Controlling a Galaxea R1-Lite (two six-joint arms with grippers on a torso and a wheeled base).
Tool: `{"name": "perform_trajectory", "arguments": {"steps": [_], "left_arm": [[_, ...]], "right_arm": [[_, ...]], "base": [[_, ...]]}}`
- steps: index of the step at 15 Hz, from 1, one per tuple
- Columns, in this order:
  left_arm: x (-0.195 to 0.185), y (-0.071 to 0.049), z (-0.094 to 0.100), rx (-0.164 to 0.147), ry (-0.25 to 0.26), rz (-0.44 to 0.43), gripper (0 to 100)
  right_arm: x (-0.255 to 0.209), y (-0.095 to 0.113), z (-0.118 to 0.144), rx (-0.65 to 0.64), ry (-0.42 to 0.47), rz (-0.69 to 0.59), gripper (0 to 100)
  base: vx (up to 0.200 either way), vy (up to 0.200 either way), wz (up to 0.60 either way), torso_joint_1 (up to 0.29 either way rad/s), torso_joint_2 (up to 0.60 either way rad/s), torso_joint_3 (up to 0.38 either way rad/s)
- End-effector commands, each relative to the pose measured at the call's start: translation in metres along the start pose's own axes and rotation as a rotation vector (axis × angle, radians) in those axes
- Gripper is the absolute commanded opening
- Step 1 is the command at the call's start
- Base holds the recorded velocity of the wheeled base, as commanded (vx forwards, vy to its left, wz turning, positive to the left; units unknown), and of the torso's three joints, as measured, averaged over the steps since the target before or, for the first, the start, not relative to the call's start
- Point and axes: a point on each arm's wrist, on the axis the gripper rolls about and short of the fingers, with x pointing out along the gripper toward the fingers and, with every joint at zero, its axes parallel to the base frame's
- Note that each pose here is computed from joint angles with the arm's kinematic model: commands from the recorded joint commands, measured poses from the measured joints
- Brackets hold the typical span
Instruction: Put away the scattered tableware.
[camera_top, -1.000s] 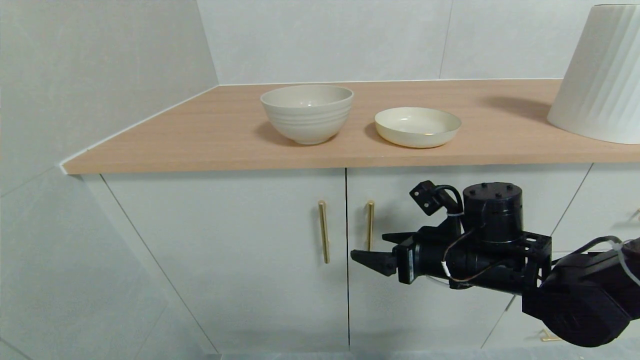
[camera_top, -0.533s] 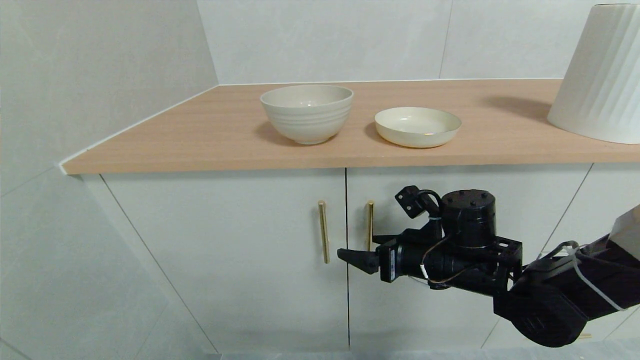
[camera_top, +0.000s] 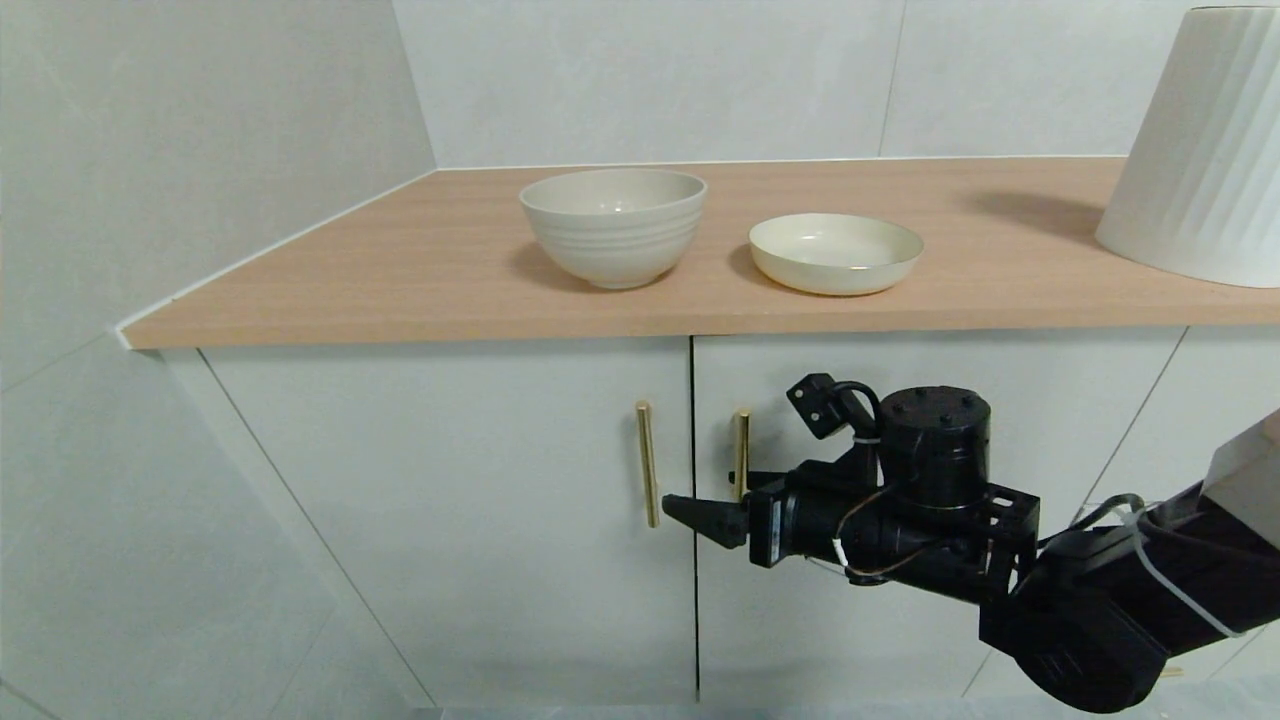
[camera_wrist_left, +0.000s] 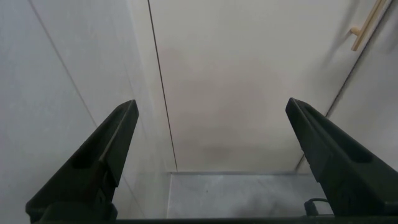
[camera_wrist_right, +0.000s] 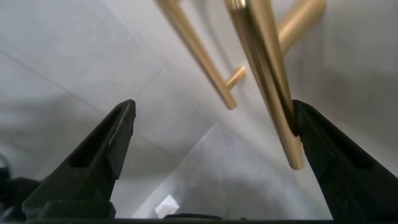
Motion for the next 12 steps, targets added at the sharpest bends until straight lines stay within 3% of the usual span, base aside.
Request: {"name": "perform_trajectory", "arguments": {"steps": [1, 12], "left_arm": [[0.000, 0.000, 0.000, 0.000, 0.000, 0.000, 100], [0.000, 0.000, 0.000, 0.007, 0.000, 0.000, 100]], "right_arm": [[-0.013, 0.013, 0.008, 0.002, -0.023, 0.034, 100], [-0.052, 0.037, -0.009, 0.026, 0.035, 0.083, 100]], "base": [[0.000, 0.000, 0.00, 0.000, 0.00, 0.000], [0.000, 0.000, 0.00, 0.000, 0.00, 0.000]]}}
